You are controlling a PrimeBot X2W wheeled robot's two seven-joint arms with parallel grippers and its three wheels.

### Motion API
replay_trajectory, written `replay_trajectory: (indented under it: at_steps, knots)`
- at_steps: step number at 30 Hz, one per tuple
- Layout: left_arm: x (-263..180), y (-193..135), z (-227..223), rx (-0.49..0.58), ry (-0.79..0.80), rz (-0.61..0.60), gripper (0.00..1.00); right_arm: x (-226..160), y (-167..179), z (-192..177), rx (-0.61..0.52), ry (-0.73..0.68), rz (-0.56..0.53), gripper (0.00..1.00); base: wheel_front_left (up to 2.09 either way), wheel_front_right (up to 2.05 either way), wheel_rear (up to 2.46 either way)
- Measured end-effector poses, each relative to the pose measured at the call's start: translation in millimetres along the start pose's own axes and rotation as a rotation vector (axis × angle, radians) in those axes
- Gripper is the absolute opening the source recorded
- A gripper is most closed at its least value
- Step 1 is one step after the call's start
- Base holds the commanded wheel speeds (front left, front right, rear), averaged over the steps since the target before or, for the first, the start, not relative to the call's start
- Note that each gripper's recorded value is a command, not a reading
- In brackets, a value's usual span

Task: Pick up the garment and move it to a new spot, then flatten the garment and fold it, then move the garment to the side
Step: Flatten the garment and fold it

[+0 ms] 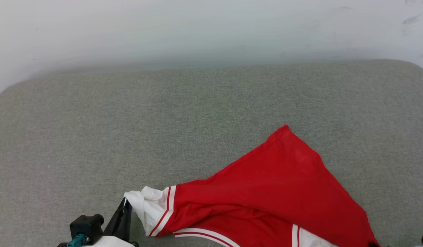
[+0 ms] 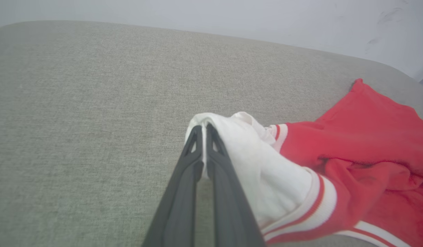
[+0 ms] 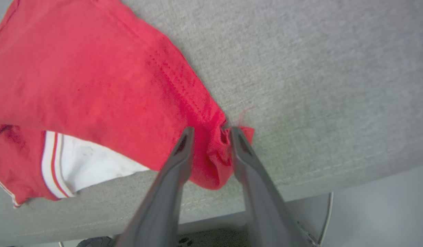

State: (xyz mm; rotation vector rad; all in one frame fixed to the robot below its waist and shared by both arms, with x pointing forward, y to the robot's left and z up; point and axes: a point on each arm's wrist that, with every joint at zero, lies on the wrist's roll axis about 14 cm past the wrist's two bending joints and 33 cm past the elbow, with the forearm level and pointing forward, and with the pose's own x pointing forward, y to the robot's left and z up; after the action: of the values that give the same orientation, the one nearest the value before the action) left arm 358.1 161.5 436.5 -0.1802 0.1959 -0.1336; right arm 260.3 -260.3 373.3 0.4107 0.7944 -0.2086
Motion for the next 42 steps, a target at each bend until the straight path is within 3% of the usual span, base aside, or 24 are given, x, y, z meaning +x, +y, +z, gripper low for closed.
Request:
replay_trajectory:
  at_steps: [7, 12, 20, 30, 33, 40, 41, 42]
  knots:
    - [9.4, -3.9, 8.6, 0.003, -0.020, -0.015, 0.00, 10.1, 33.6, 85.0, -0.032, -0.363, 0.074, 1.00, 0.00, 0.00, 0.00]
    - [21.3, -7.5, 18.9, 0.008, -0.048, -0.026, 0.00, 34.3, 69.0, 130.1, -0.115, -0.448, 0.154, 1.00, 0.00, 0.00, 0.00]
    - [35.7, -10.2, 31.0, 0.007, -0.097, -0.030, 0.00, 95.4, 127.2, 149.8, -0.334, -0.189, 0.261, 1.00, 0.00, 0.00, 0.00]
    - [47.5, -7.8, 34.1, -0.006, -0.121, -0.021, 0.00, 144.7, 181.8, 129.2, -0.615, 0.140, 0.321, 1.00, 0.00, 0.00, 0.00]
    - [50.7, -4.7, 29.0, -0.014, -0.112, -0.010, 0.00, 158.6, 186.4, 116.6, -0.659, 0.202, 0.324, 1.00, 0.00, 0.00, 0.00]
    - [52.2, 6.0, 18.7, -0.022, -0.092, 0.025, 0.00, 178.2, 175.7, 90.9, -0.641, 0.367, 0.299, 1.00, 0.00, 0.00, 0.00]
    - [52.9, 7.1, 18.9, -0.025, -0.093, 0.028, 0.00, 178.5, 175.3, 89.7, -0.643, 0.380, 0.297, 0.44, 0.00, 0.00, 0.00]
    - [53.1, 7.8, 19.2, -0.025, -0.095, 0.030, 0.00, 177.7, 175.2, 88.7, -0.636, 0.391, 0.299, 0.03, 0.00, 0.00, 0.00]
